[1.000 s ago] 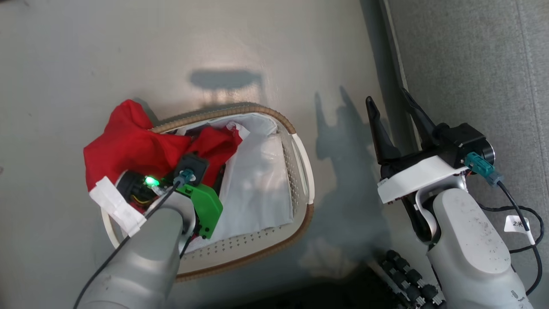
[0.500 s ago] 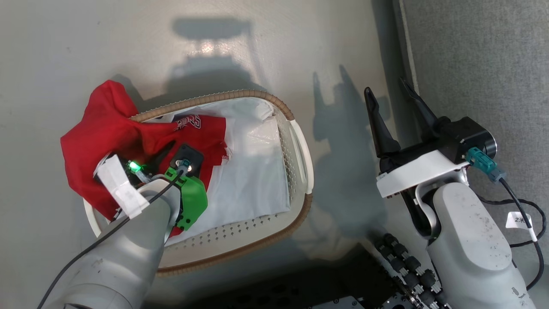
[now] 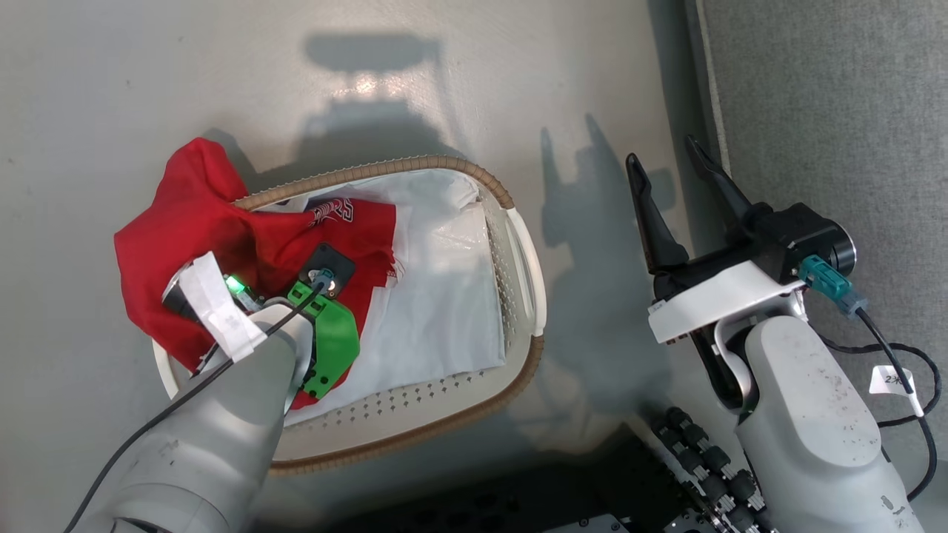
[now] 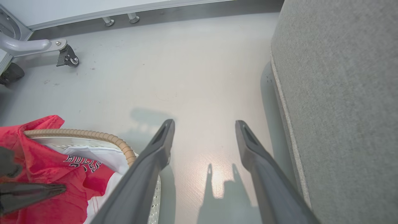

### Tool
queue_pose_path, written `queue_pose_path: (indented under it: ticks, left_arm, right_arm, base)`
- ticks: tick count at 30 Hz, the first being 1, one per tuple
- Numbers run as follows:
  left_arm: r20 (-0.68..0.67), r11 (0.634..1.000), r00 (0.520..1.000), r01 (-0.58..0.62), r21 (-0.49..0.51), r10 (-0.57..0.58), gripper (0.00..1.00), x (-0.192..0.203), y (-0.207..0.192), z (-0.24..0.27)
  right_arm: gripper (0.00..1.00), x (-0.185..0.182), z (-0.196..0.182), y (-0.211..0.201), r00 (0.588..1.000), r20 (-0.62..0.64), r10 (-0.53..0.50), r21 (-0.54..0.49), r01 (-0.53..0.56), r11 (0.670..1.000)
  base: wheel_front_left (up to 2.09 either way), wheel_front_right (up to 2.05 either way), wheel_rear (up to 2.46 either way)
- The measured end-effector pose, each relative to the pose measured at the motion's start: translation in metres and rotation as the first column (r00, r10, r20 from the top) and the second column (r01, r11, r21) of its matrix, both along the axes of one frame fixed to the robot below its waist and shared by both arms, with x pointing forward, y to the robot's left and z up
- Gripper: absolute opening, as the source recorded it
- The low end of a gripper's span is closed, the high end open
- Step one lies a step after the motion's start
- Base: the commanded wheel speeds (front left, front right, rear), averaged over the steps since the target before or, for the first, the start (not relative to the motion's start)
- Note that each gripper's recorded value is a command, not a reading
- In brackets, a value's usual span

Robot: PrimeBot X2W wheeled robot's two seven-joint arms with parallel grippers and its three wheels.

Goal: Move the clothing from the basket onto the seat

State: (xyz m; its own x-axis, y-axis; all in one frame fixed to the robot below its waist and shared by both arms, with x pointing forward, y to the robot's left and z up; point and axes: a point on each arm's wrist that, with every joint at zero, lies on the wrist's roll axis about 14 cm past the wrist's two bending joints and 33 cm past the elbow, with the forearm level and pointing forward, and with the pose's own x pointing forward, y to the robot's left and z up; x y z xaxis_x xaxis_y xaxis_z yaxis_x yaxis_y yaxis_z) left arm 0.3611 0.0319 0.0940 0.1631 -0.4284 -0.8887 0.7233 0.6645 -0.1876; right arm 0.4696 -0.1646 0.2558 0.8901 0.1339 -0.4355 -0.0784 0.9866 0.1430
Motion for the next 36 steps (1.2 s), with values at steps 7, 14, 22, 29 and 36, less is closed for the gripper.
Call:
queue_pose_path:
  ticks: [7, 14, 22, 29, 36]
  left_arm:
    - [0.03, 0.996, 0.998, -0.056, -0.066, 0.058, 0.0, -0.002, -0.009, 0.018]
    - [0.079, 0.983, 0.986, -0.136, -0.126, 0.147, 0.0, 0.008, -0.016, 0.045]
    - [0.12, 0.965, 0.967, -0.205, -0.162, 0.226, 0.0, 0.013, -0.015, 0.075]
    - [0.211, 0.93, 0.924, -0.261, -0.258, 0.318, 0.07, 0.029, -0.026, 0.118]
    - [0.297, 0.872, 0.846, -0.331, -0.36, 0.444, 1.0, 0.04, -0.019, 0.167]
  right_arm:
    - [1.0, 0.002, 0.017, -0.001, 1.0, 0.028, -0.004, 0.004, 0.004, 1.0]
    - [1.0, 0.002, 0.041, -0.002, 0.997, 0.07, -0.014, 0.009, 0.013, 1.0]
    - [1.0, 0.0, 0.07, 0.0, 0.993, 0.116, -0.017, 0.021, 0.015, 1.0]
    - [1.0, -0.008, 0.094, -0.004, 0.988, 0.153, -0.035, 0.025, 0.032, 0.999]
    - [1.0, -0.02, 0.119, -0.002, 0.98, 0.195, -0.044, 0.038, 0.037, 0.999]
  base:
    - [0.0, 0.0, 0.0]
    - [0.0, 0.0, 0.0]
    - [0.0, 0.0, 0.0]
    - [0.0, 0.0, 0.0]
    - [0.0, 0.0, 0.0]
